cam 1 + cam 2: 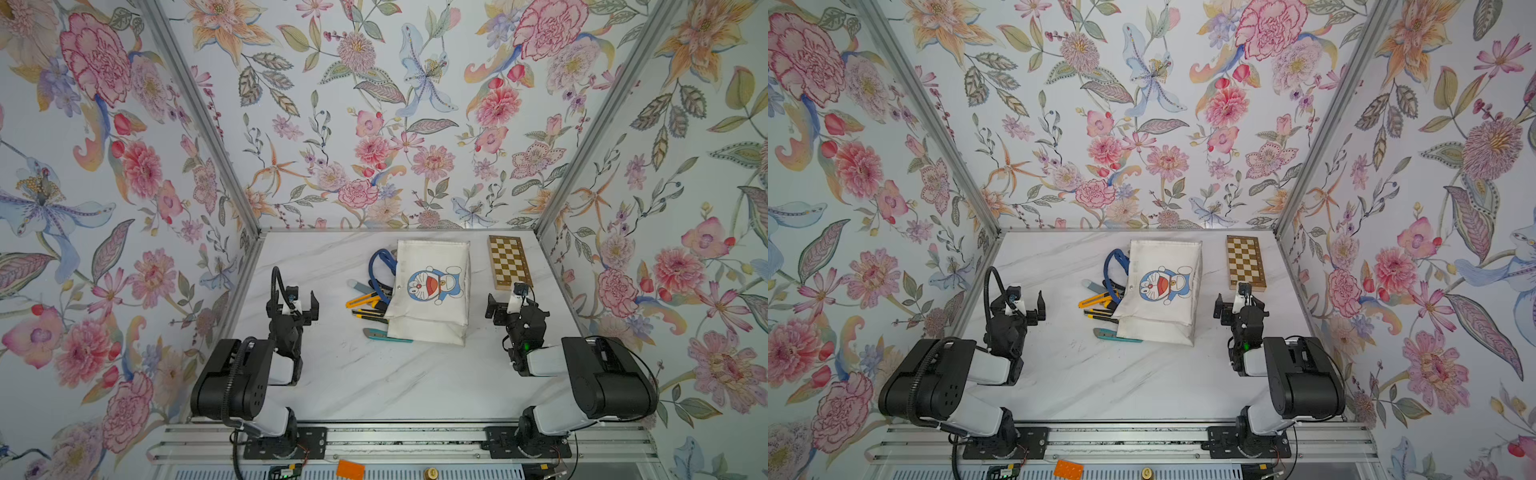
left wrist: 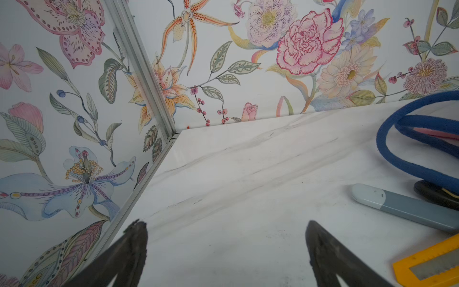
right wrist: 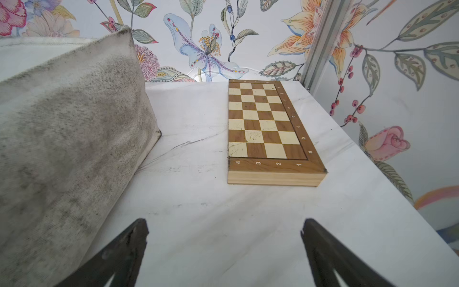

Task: Place the art knife into the pouch
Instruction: Open the pouch at the center of the board.

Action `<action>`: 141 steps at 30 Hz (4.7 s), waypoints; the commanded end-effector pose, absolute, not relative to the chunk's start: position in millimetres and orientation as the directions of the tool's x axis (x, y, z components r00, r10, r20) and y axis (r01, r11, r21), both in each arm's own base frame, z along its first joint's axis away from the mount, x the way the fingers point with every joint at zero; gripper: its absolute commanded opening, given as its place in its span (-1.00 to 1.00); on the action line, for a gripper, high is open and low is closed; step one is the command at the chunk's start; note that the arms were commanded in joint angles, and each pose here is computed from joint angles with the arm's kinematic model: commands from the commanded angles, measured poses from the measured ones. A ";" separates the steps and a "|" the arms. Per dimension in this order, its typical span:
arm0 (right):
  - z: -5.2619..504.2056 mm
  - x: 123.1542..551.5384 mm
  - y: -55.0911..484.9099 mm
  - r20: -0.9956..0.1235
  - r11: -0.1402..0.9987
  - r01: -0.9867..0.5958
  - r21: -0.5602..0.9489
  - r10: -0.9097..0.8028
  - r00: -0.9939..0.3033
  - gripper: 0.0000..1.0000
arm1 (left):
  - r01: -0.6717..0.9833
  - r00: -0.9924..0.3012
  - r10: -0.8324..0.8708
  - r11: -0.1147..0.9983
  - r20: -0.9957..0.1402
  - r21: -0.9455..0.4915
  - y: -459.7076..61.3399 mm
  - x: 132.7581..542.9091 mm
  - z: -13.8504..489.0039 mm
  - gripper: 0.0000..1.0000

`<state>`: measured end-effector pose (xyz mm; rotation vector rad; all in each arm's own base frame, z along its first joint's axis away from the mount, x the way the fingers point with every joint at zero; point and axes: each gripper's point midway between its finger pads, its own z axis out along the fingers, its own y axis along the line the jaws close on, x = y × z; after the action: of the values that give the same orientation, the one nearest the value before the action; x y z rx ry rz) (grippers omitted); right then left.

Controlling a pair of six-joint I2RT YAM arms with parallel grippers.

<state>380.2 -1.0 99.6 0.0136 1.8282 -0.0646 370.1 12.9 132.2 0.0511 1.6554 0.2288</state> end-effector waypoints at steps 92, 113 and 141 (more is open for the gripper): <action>72.5 422.6 403.8 -0.591 0.790 -0.613 -0.005 -0.497 -0.636 -0.03 | -0.036 -0.329 -0.279 0.958 -0.902 -0.283 -55.7 357.9 153.0 0.99; 85.0 441.2 390.3 -0.596 0.809 -0.560 -0.181 -0.543 -0.592 -0.77 | -0.024 -0.335 -0.252 0.966 -0.908 -0.259 -56.4 358.0 158.0 0.99; 299.6 422.8 254.1 -0.915 0.890 -0.395 0.228 0.058 -0.398 -1.00 | 0.240 -0.433 -0.400 0.813 -0.808 -0.531 -146.7 382.0 173.1 0.99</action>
<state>424.4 255.2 261.0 -0.2992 2.0490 0.3857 373.7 -116.4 145.4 -0.1691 1.9559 -0.5753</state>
